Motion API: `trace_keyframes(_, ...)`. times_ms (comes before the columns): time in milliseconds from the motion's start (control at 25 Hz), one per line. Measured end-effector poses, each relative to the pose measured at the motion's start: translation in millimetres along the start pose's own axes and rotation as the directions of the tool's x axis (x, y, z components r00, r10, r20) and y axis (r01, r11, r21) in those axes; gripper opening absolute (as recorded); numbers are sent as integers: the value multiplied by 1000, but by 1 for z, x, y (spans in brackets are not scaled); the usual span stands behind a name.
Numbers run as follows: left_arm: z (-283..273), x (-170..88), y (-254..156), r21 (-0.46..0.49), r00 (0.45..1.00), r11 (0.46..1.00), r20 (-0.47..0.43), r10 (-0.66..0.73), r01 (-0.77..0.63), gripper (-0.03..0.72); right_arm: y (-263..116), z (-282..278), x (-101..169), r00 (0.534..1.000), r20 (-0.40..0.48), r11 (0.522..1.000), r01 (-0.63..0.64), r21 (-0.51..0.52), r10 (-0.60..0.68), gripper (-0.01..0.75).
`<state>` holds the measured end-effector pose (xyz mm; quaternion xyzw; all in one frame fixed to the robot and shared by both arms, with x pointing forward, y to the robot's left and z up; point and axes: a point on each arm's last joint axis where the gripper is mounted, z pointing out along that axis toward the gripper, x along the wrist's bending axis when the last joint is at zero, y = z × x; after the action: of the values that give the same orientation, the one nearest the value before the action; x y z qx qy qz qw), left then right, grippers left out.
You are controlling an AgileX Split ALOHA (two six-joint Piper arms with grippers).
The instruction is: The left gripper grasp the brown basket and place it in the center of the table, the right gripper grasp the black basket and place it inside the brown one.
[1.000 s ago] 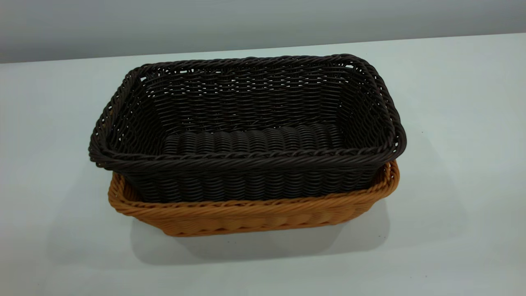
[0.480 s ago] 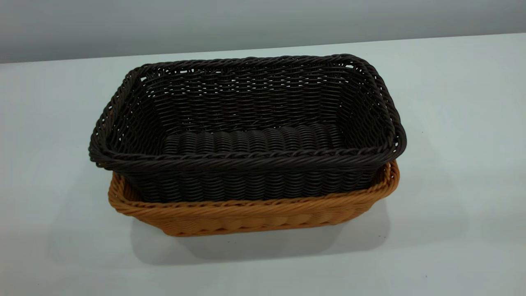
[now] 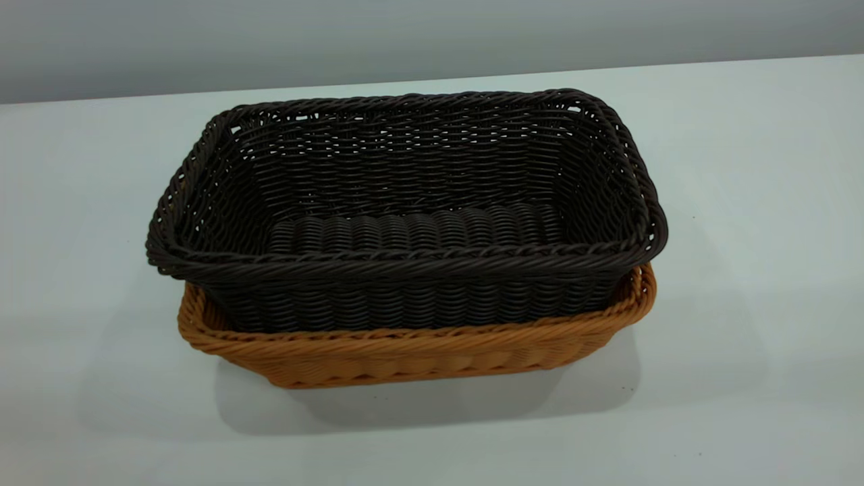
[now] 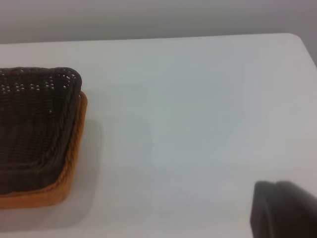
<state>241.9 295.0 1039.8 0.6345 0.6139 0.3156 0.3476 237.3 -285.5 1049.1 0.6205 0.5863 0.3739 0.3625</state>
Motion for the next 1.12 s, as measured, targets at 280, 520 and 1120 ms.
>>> trace_keyframes(280, -5, 0, -4, -46, 1000, 999, -22, -3, 2, -1, 0, 0, 0, 1000, 0, 1000, 0, 1, 0, 4)
trace_keyframes(520, -5, 0, -4, -45, 1000, 999, -22, -1, 0, -1, 0, 0, 0, 1000, 1, 1000, 0, 1, 0, 4)
trace_keyframes(1120, -5, 0, -3, -46, 1000, 999, -22, -1, 0, -1, 0, 0, 0, 1000, 1, 1000, 1, 2, -1, 4)
